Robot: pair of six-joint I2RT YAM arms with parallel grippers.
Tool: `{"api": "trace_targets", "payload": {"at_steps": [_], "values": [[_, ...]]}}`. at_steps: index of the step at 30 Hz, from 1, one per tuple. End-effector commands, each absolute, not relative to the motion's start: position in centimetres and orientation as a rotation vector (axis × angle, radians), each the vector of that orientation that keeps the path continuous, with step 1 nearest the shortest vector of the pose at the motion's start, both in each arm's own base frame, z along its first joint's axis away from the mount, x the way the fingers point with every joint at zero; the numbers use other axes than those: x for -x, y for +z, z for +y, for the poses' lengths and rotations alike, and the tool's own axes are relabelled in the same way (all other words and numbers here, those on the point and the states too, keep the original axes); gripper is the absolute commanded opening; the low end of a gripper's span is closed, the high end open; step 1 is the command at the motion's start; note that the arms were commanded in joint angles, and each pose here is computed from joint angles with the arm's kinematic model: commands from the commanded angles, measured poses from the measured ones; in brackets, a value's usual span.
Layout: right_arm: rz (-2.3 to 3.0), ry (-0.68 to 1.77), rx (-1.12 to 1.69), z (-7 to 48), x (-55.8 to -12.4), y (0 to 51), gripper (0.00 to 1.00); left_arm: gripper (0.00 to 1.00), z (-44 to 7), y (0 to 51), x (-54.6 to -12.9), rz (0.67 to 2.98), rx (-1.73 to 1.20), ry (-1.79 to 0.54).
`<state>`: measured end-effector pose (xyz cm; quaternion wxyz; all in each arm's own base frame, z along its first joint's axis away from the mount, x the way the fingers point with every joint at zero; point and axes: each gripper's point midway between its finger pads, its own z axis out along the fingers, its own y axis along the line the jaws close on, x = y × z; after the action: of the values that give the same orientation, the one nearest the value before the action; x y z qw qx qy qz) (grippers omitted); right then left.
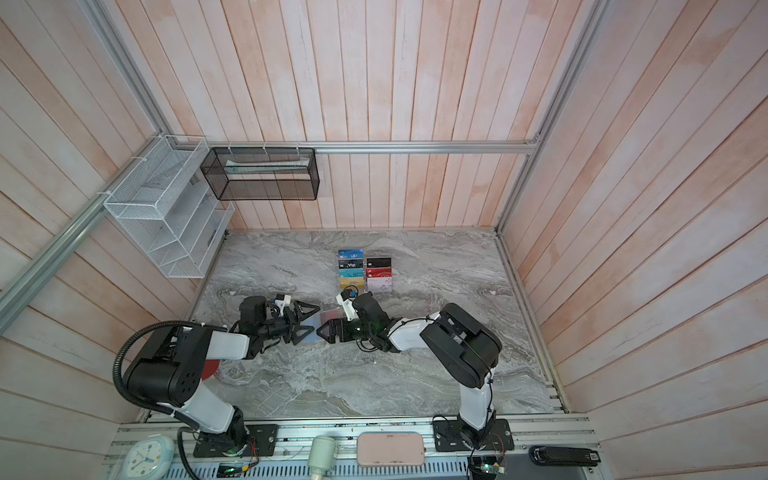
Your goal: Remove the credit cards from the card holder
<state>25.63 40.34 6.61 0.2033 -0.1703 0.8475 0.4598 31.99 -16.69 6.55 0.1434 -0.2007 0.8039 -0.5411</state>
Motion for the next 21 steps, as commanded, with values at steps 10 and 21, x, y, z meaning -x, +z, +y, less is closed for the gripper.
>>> {"api": "trace_targets", "payload": {"at_steps": [10,21], "values": [[2.398,1.258,0.446,39.4,-24.7,5.9,0.98,1.00,-15.7,4.2,-31.2,2.353,0.657,-1.536],[2.369,1.208,0.445,39.6,-25.1,7.4,0.98,1.00,-15.5,3.4,-30.8,2.360,0.676,-1.547]]}}
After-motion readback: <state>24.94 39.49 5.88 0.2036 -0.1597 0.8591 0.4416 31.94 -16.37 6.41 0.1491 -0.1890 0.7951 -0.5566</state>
